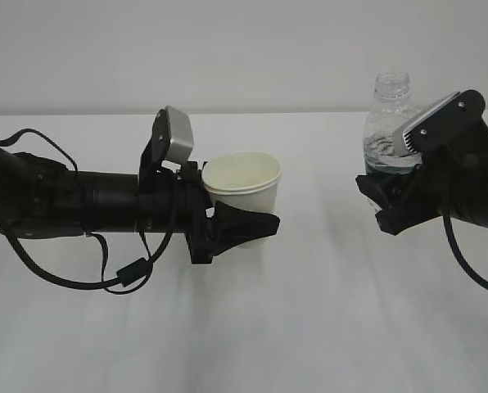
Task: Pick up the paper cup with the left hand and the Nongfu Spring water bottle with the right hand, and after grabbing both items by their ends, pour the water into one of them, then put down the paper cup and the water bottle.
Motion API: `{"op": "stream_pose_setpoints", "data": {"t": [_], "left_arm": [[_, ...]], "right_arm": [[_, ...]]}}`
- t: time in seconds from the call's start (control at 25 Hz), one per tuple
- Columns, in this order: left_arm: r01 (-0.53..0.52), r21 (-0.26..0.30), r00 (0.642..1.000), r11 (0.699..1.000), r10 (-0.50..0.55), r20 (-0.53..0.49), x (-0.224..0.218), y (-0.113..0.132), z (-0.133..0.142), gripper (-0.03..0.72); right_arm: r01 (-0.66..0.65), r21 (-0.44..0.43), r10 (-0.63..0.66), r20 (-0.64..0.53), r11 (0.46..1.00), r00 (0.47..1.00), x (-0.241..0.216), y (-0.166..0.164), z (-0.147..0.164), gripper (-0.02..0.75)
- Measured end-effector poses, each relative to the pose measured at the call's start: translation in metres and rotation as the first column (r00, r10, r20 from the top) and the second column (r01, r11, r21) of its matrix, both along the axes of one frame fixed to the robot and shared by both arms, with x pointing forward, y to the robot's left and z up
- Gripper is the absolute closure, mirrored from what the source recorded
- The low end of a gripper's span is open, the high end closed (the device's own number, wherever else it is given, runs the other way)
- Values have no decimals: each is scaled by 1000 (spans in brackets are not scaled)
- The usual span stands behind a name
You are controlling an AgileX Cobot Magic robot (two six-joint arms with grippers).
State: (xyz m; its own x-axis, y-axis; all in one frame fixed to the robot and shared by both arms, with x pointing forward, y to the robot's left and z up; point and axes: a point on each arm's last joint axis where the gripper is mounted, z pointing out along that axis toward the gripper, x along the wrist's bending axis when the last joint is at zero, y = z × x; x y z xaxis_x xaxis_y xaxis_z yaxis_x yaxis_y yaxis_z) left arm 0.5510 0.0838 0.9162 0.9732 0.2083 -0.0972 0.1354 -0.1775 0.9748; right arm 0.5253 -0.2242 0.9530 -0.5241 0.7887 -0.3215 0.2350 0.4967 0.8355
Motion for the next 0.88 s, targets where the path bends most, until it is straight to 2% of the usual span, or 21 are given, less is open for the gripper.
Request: {"op": "stream_pose_setpoints", "data": {"t": [0.32, 0.52, 0.88], "left_arm": [[45, 4, 999, 999, -45, 2, -9, -12, 0, 230], [63, 8, 998, 998, -63, 14, -12, -16, 0, 230], [76, 22, 997, 997, -76, 27, -15, -19, -1, 232]], "right_arm": [[-41, -69, 41, -5, 997, 999, -6, 2, 9, 247], [-100, -177, 96, -35, 979, 995, -7, 9, 13, 247], [-137, -265, 137, -20, 954, 990, -9, 9, 24, 247]]}}
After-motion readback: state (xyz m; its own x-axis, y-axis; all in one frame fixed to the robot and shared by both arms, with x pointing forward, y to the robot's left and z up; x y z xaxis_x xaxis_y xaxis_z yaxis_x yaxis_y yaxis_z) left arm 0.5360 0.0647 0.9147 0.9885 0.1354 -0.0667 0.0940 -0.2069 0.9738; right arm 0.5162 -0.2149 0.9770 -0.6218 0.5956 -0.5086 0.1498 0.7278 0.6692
